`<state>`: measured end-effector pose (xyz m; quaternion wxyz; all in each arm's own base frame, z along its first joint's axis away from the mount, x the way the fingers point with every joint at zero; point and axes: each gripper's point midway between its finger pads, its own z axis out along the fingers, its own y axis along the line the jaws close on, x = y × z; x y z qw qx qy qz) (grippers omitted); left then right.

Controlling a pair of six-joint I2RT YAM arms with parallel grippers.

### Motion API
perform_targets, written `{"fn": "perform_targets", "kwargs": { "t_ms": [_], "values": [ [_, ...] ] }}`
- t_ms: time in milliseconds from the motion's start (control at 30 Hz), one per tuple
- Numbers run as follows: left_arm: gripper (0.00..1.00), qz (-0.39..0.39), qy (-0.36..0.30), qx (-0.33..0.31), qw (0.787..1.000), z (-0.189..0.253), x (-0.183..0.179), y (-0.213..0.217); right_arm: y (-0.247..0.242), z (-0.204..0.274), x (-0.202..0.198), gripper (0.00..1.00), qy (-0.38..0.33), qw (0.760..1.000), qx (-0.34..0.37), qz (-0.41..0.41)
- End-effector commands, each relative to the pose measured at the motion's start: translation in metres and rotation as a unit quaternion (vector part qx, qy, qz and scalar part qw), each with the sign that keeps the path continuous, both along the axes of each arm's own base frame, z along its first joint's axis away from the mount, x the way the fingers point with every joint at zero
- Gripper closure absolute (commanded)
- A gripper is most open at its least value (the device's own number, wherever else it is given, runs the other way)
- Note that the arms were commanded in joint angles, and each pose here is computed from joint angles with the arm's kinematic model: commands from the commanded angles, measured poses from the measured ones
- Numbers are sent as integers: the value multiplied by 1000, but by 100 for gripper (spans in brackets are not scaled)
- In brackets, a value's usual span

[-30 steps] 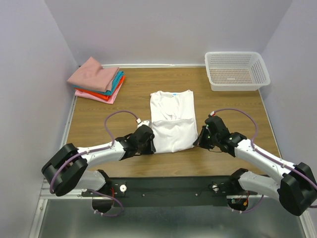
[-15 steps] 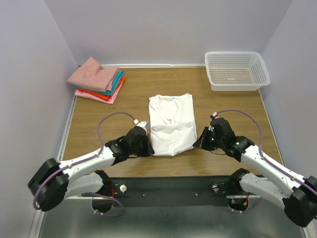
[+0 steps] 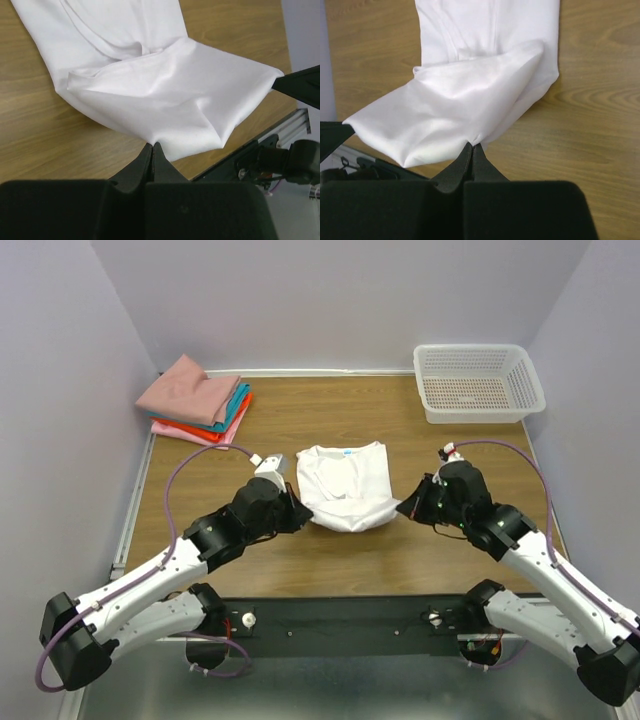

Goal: Fold and stack the t-shirts
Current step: Fold the tshirt

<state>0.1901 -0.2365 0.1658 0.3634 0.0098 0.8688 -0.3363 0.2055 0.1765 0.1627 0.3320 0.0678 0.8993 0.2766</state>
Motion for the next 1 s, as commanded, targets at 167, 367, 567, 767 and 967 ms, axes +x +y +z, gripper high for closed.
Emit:
{"fn": "perform_targets", "kwargs": {
  "t_ms": [167, 367, 567, 767, 967],
  "values": [
    [100, 95, -51, 3, 994, 27, 67, 22, -22, 34, 56, 100, -66, 990, -79, -95],
    [100, 100, -77, -2, 992, 48, 109, 20, -19, 43, 97, 100, -90, 981, -118, -121],
    [100, 130, -79, 24, 988, 50, 146, 27, -23, 47, 137, 100, -96, 974, -145, -146],
    [100, 142, -75, 43, 986, 47, 184, 29, -21, 55, 175, 100, -101, 975, -138, -142],
    [100, 156, -69, 57, 984, 42, 228, 31, -22, 42, 210, 100, -83, 981, -124, -125]
  ]
}}
